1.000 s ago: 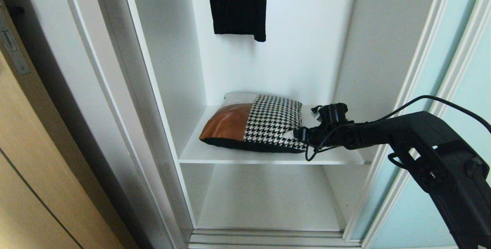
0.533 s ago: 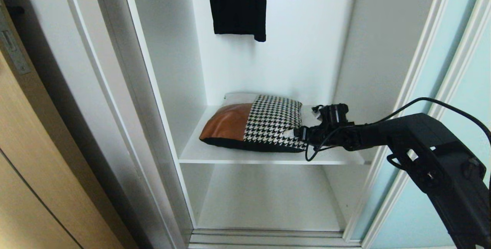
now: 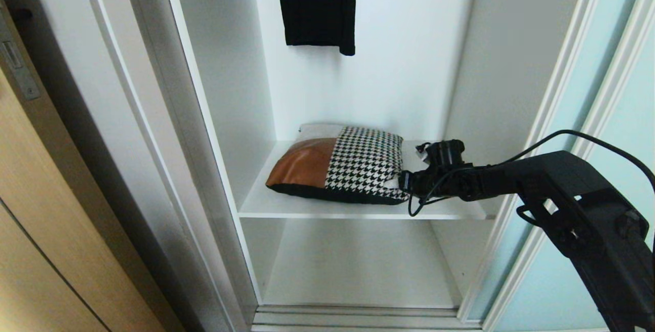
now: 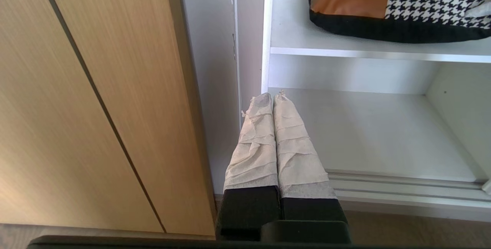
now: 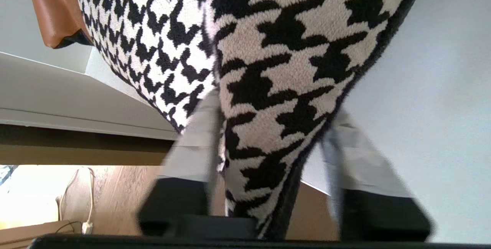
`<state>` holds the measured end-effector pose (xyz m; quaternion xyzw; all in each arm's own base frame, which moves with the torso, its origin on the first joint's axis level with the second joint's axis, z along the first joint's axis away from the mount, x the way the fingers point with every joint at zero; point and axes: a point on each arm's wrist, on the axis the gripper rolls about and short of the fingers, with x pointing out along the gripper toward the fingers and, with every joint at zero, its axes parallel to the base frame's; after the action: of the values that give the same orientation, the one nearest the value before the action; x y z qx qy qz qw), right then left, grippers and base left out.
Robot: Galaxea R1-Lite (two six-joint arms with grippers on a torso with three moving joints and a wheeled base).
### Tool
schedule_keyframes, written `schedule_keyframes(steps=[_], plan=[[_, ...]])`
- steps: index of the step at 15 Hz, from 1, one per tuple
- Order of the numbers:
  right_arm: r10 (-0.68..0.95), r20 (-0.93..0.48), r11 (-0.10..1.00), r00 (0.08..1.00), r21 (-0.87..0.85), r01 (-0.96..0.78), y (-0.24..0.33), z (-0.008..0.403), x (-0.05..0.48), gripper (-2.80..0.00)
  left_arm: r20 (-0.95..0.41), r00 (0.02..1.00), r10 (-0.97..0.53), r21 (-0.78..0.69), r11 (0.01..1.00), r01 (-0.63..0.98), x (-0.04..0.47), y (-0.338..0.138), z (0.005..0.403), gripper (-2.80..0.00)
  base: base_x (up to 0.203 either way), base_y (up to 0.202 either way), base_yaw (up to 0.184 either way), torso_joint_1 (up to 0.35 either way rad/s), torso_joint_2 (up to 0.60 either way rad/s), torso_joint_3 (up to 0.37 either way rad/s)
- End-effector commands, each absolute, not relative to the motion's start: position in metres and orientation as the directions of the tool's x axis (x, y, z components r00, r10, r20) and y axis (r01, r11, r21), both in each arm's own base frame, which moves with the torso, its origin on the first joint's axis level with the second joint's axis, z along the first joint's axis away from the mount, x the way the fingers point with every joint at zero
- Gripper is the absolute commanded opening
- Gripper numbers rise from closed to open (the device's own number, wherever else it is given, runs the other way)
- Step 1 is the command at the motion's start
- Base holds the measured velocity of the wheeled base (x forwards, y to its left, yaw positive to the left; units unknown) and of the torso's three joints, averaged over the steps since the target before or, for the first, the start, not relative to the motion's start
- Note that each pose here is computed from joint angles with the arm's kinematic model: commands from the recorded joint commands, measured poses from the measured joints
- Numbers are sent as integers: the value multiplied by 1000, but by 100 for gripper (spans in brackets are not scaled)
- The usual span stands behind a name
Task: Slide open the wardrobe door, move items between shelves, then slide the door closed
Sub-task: Place the pillow on the lower shelf
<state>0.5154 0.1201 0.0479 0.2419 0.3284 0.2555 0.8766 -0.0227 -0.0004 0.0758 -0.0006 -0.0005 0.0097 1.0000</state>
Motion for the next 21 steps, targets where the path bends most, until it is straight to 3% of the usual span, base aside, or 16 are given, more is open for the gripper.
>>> schedule_keyframes(steps=[1,5,11,21], plan=[[607,-450,749,654,600,-282,119,49,515,-280,0,1000,20,-2,1000,-20,-23,0,76,-280,0,0,0,0,0,0],[578,-445,746,684,627,-223,102,74,510,-280,0,1000,20,-2,1000,-20,-23,0,76,-280,0,0,0,0,0,0],[473,-392,738,789,665,-112,24,125,499,-280,0,1000,20,-2,1000,-20,-23,0,76,-280,0,0,0,0,0,0],[428,-431,768,794,637,-69,-4,92,456,-280,-3,1000,21,9,1000,-21,-23,0,76,-280,0,0,0,0,0,0]])
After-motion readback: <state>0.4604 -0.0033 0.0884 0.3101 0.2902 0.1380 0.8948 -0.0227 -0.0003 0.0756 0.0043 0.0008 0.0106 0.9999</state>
